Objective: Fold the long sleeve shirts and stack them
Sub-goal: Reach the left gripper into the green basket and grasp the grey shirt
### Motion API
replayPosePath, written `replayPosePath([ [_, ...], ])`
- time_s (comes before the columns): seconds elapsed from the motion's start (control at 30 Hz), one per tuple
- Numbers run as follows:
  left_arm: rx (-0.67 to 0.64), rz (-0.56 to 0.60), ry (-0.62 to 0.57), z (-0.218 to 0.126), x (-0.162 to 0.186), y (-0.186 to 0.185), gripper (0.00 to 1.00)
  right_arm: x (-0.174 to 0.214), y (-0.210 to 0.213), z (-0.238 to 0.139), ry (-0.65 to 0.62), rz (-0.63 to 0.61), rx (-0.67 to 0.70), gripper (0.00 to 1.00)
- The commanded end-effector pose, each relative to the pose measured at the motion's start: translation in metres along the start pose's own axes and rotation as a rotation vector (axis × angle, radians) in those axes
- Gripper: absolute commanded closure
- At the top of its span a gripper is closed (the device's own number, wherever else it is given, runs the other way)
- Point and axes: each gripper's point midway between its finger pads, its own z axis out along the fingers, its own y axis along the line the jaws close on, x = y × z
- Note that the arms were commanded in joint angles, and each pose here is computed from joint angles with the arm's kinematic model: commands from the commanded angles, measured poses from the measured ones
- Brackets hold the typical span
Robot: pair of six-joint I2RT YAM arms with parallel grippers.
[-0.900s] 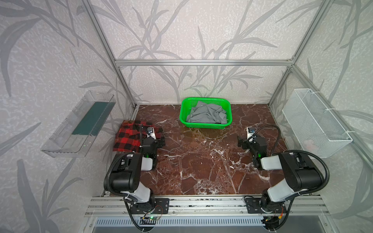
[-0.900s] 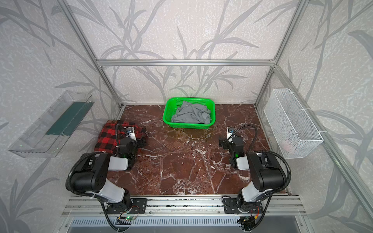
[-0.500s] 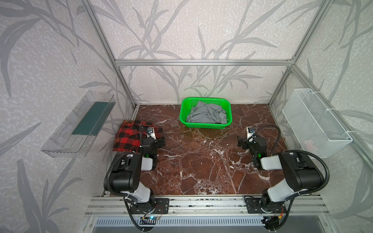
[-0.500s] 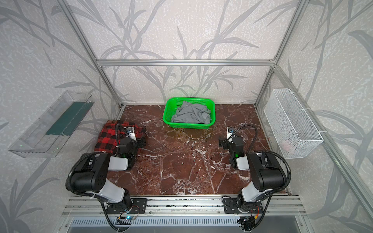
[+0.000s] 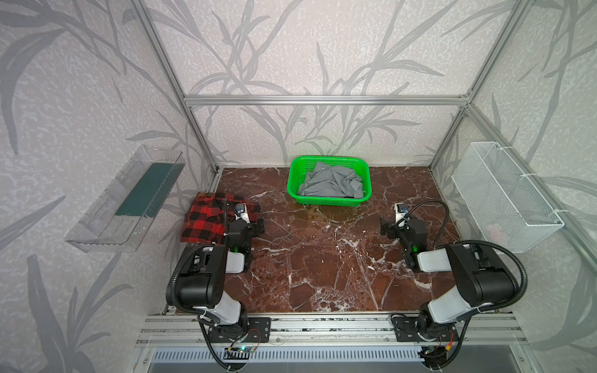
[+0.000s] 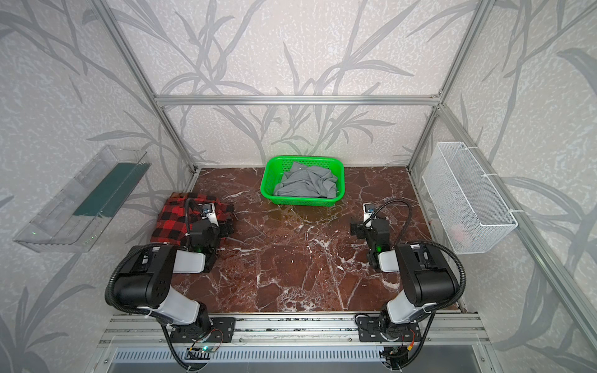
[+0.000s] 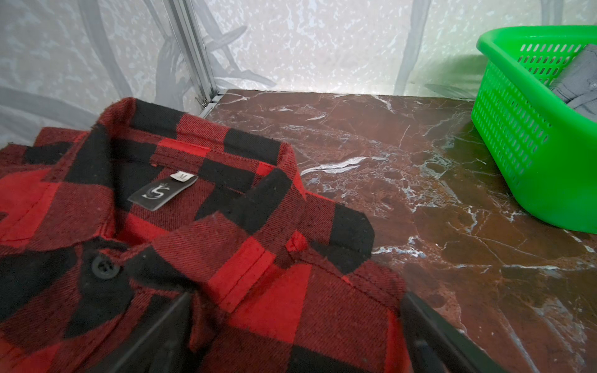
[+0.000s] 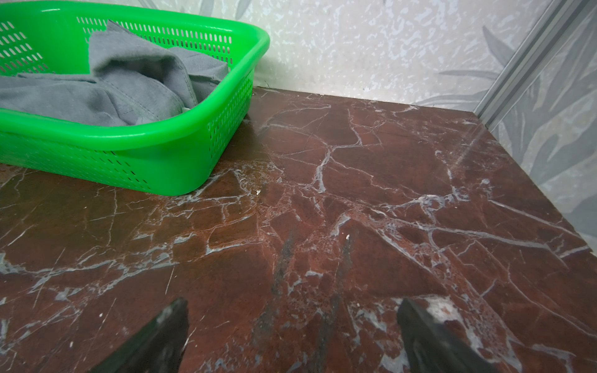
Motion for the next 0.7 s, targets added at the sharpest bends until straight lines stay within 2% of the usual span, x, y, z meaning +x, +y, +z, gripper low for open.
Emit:
replayPosePath([
  [0.0,0.005,0.002,-0.017,0.004,-0.009,0.0,0.01,-0.014,-0.004,0.002,-0.021,-0.017,0.033,0.01],
  [0.07,-0.012,-0.006,-0.02,0.004,-0.011,0.004,0.01,-0.031,-0.009,-0.001,0.008,-0.027,0.081,0.01],
  [0.1,-0.079,-0.017,-0.022,0.002,-0.013,0.013,0.01,-0.039,-0.004,-0.004,0.058,-0.044,0.055,0.01],
  [0.17,-0.166,-0.016,-0.013,-0.006,-0.029,0.023,0.01,-0.084,0.006,-0.016,-0.019,-0.034,0.013,0.01],
  [0.23,-0.202,0.0,0.036,-0.009,-0.05,0.026,0.01,-0.135,0.015,-0.039,-0.146,0.062,-0.041,0.01],
  [0.27,-0.238,-0.046,0.011,-0.013,-0.066,0.031,0.01,-0.155,0.02,-0.048,-0.2,0.125,-0.084,0.01],
  [0.3,-0.254,-0.147,-0.034,-0.02,-0.083,0.036,0.01,-0.171,0.025,-0.058,-0.227,0.203,-0.133,0.01],
  [0.33,-0.227,-0.264,-0.086,-0.027,-0.101,0.034,0.01,-0.181,0.029,-0.066,-0.23,0.28,-0.174,0.01],
  [0.4,-0.11,-0.446,-0.128,-0.037,-0.12,0.02,0.01,-0.2,0.039,-0.078,-0.254,0.341,-0.257,0.01],
  [0.5,0.1,-0.596,-0.119,-0.045,-0.146,-0.01,0.01,-0.214,0.047,-0.086,-0.267,0.355,-0.319,0.01],
  [0.53,0.177,-0.619,-0.107,-0.046,-0.154,-0.023,0.01,-0.215,0.046,-0.086,-0.273,0.4,-0.32,0.01],
  [0.63,0.46,-0.538,-0.05,-0.051,-0.181,-0.082,0.01,-0.2,0.033,-0.077,-0.187,0.632,-0.259,0.01],
  [0.67,0.486,-0.514,-0.015,-0.051,-0.184,-0.096,0.01,-0.199,0.037,-0.075,-0.158,0.631,-0.28,0.01],
])
